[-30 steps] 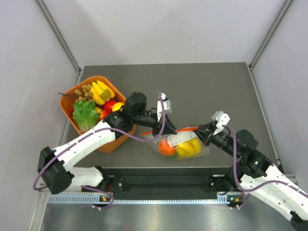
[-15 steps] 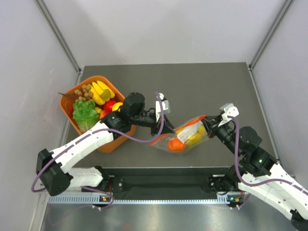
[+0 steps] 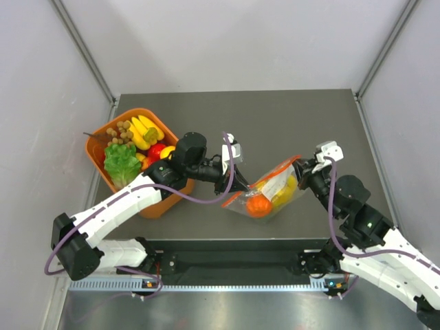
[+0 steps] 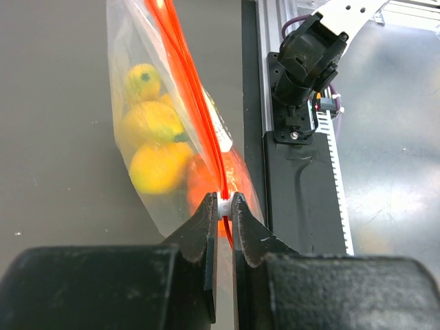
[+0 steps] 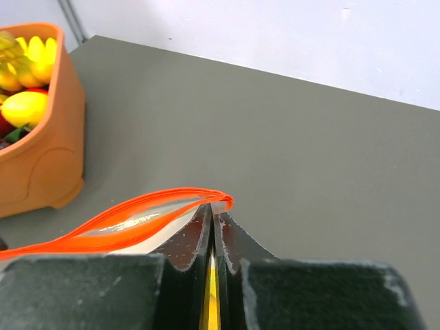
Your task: Open the zip-top bag and remove the fake food
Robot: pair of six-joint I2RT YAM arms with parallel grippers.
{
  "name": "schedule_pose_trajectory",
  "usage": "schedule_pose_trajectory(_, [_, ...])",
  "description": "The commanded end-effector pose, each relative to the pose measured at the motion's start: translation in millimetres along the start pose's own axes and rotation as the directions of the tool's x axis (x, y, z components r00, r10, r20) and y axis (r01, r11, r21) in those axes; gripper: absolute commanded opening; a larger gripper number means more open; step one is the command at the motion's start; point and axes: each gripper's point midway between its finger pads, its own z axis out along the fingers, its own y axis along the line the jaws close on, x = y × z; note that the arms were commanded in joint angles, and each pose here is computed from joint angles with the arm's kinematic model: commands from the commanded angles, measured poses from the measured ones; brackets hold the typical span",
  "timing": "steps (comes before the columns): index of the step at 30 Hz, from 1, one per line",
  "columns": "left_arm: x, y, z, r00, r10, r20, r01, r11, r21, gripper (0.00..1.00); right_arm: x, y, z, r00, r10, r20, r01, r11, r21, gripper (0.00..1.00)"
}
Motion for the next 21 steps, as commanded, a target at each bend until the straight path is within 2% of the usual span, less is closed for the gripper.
schedule_pose_trajectory(1, [-18,-14,-9,0.999,0.042,0.034,-0.043,0.998,0.036,0.0,-49,-27,-1,0.991,0.036,0.132,-0.054,0.989,0.136,0.0])
schedule_pose_trajectory(11, [-17,-15,-10,0.999,0.041,0.033,-0.042,0.998,0.036,0.0,-33,-69,26,0.997,0.039,0.069,-0.056,0.962,0.268,0.0])
schedule_pose_trajectory(17, [-17,-14,-10,0.999,0.041,0.029,-0.042,0.998,0.036,0.0,-11,-92,47,0.996,0.089,0.018,-0.091,0.958,0.271,0.0])
schedule_pose_trajectory(21, [-15,-13,-9,0.999,0.035,0.027,-0.036,0.999,0.037,0.0,-2,-90,60,0.994,0.112,-0.006,-0.108,0.966,0.236,0.0])
